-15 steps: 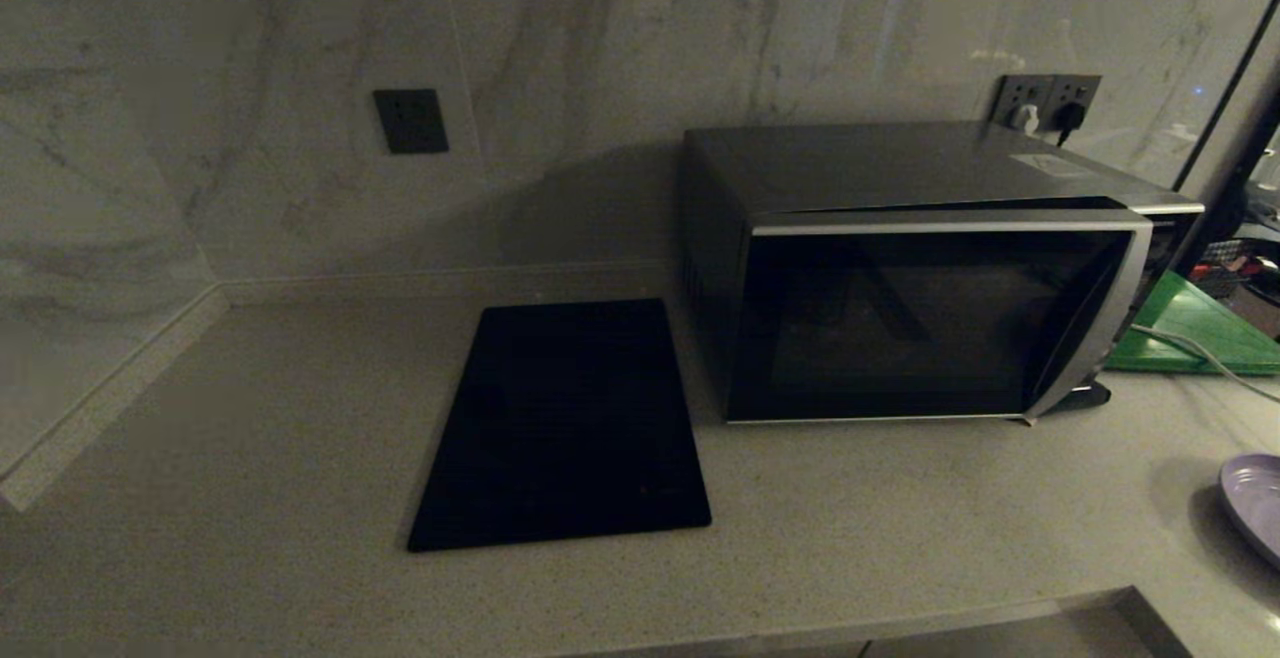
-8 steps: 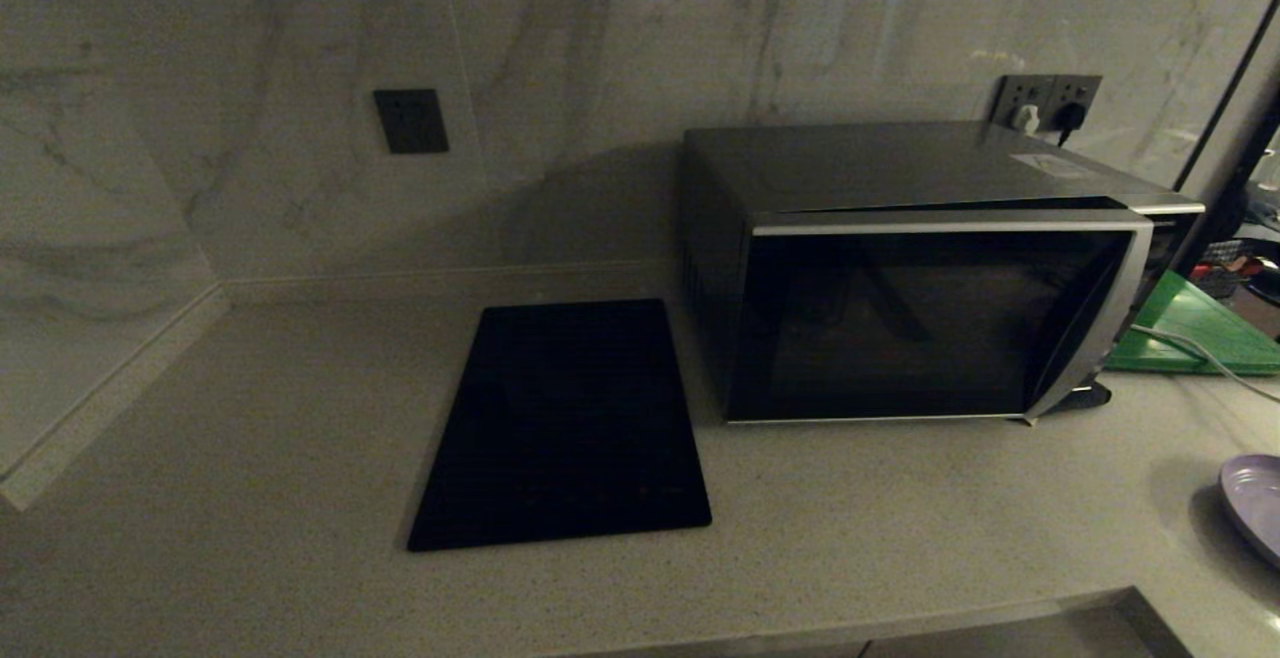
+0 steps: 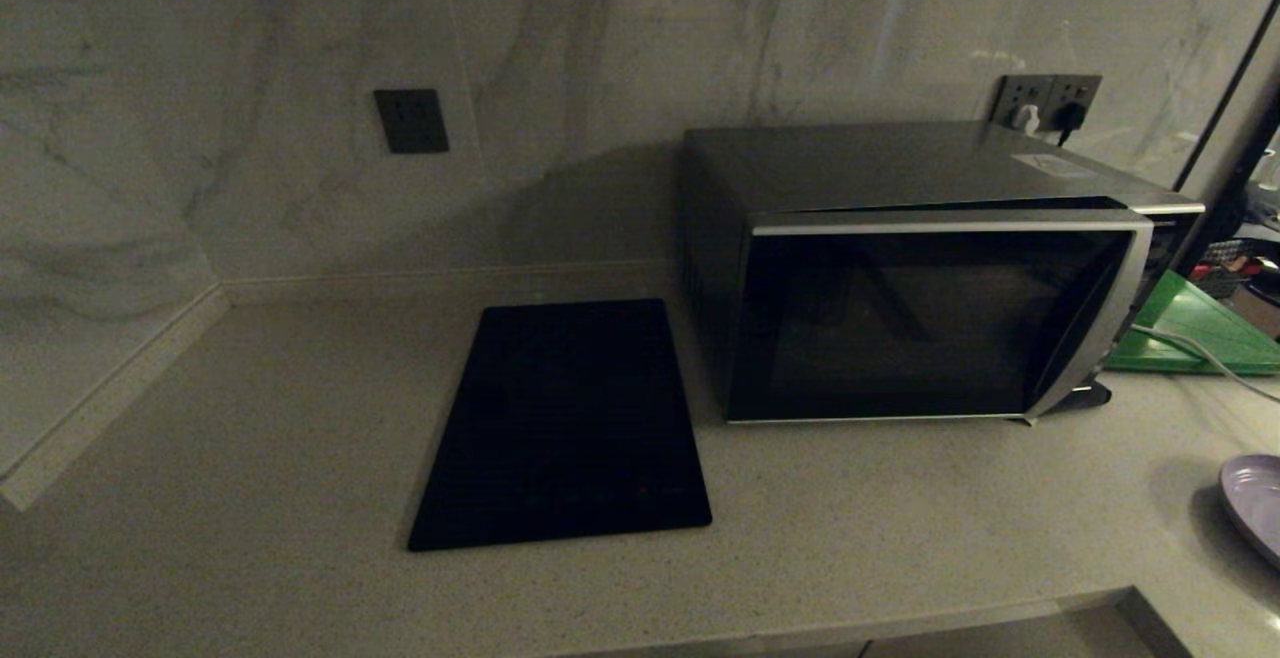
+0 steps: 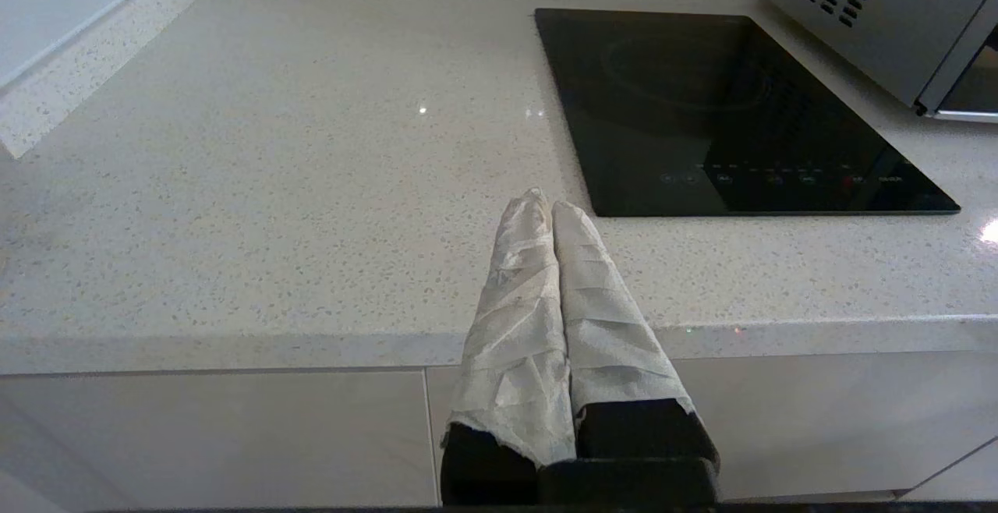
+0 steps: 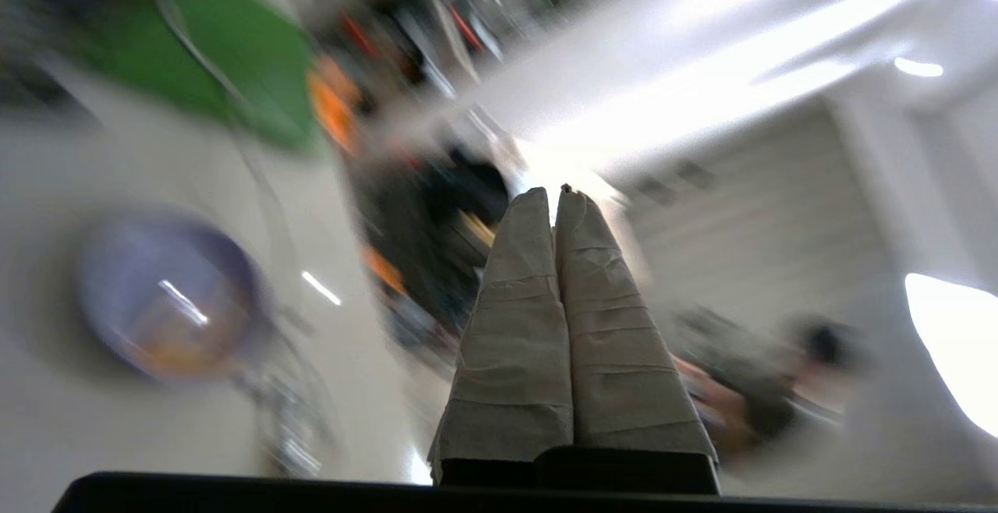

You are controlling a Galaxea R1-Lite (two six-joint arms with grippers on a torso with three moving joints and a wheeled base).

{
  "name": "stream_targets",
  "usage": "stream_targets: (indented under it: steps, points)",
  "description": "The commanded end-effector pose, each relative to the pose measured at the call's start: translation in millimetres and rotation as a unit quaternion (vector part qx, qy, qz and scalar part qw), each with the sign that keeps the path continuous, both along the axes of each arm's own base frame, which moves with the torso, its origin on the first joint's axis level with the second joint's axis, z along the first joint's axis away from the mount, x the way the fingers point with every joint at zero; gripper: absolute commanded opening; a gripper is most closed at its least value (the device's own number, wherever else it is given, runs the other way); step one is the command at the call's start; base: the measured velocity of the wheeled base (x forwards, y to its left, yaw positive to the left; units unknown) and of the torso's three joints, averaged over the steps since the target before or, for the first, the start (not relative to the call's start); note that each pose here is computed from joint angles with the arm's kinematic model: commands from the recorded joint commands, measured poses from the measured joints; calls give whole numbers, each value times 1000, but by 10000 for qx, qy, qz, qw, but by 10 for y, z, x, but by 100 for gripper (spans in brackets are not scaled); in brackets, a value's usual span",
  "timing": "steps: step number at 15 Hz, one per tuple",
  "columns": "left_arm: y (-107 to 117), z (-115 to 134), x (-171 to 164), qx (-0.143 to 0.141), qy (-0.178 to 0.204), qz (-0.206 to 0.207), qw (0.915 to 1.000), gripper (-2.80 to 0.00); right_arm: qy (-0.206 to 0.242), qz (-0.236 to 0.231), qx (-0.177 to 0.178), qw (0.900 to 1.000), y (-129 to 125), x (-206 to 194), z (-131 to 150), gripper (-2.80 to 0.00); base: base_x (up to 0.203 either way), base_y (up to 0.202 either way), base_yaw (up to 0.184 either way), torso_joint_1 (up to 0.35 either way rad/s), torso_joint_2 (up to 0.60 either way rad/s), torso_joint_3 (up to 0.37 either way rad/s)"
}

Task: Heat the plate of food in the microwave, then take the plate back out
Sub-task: Open the microwave oven

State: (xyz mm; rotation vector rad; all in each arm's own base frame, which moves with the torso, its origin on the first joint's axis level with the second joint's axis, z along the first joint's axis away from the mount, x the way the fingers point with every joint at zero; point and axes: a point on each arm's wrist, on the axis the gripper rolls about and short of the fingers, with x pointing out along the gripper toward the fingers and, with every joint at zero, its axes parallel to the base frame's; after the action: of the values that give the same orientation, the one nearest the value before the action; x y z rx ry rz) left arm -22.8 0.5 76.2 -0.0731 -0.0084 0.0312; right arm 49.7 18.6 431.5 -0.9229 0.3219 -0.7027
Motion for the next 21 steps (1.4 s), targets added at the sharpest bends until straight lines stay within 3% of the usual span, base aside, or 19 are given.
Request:
stream_targets:
  steps: [1,4,7,9,10,12,14,15,16,17,18,19,20,21]
  points:
    - [0,1,1,-3,5,4,10000,-280,465,-1019,-351,9931,50,250,-155,-280,0,0,0,0,0,0]
    - [0,1,1,-3,5,4,10000,-280,731,-2244,-442,9707,-30,597,-242,-280,0,0,0,0,0,0]
    - [0,1,1,-3,5,4,10000,-280,1149,-3166,-1026,9360,-346,887,-336,-280,0,0,0,0,0,0]
    - [0,1,1,-3,5,4,10000,-280,1520,-3133,-1590,9238,-540,1054,-458,-280,0,0,0,0,0,0]
    - [0,1,1,-3,5,4,10000,-280,1794,-3071,-1659,9198,-572,1078,-520,-280,0,0,0,0,0,0]
    - [0,1,1,-3,5,10,10000,-280,2177,-3128,-1579,9110,-637,997,-580,-280,0,0,0,0,0,0]
    - [0,1,1,-3,5,4,10000,-280,2686,-3446,-1460,8876,-796,878,-650,-280,0,0,0,0,0,0]
    - [0,1,1,-3,5,4,10000,-280,2838,-3469,-1356,8836,-864,838,-731,-280,0,0,0,0,0,0]
    - [0,1,1,-3,5,4,10000,-280,2752,-3336,-1117,8947,-897,828,-855,-280,0,0,0,0,0,0]
    - [0,1,1,-3,5,4,10000,-280,2575,-3039,-816,9136,-905,838,-971,-280,0,0,0,0,0,0]
    - [0,1,1,-3,5,4,10000,-280,2296,-2532,-427,9388,-903,861,-1065,-280,0,0,0,0,0,0]
    - [0,1,1,-3,5,4,10000,-280,1966,-1604,173,9671,-882,893,-1159,-280,0,0,0,0,0,0]
    - [0,1,1,-3,5,4,10000,-280,1634,-579,906,9807,-845,919,-1222,-280,0,0,0,0,0,0]
    - [0,1,1,-3,5,4,10000,-280,1232,173,1715,9773,-808,932,-1247,-280,0,0,0,0,0,0]
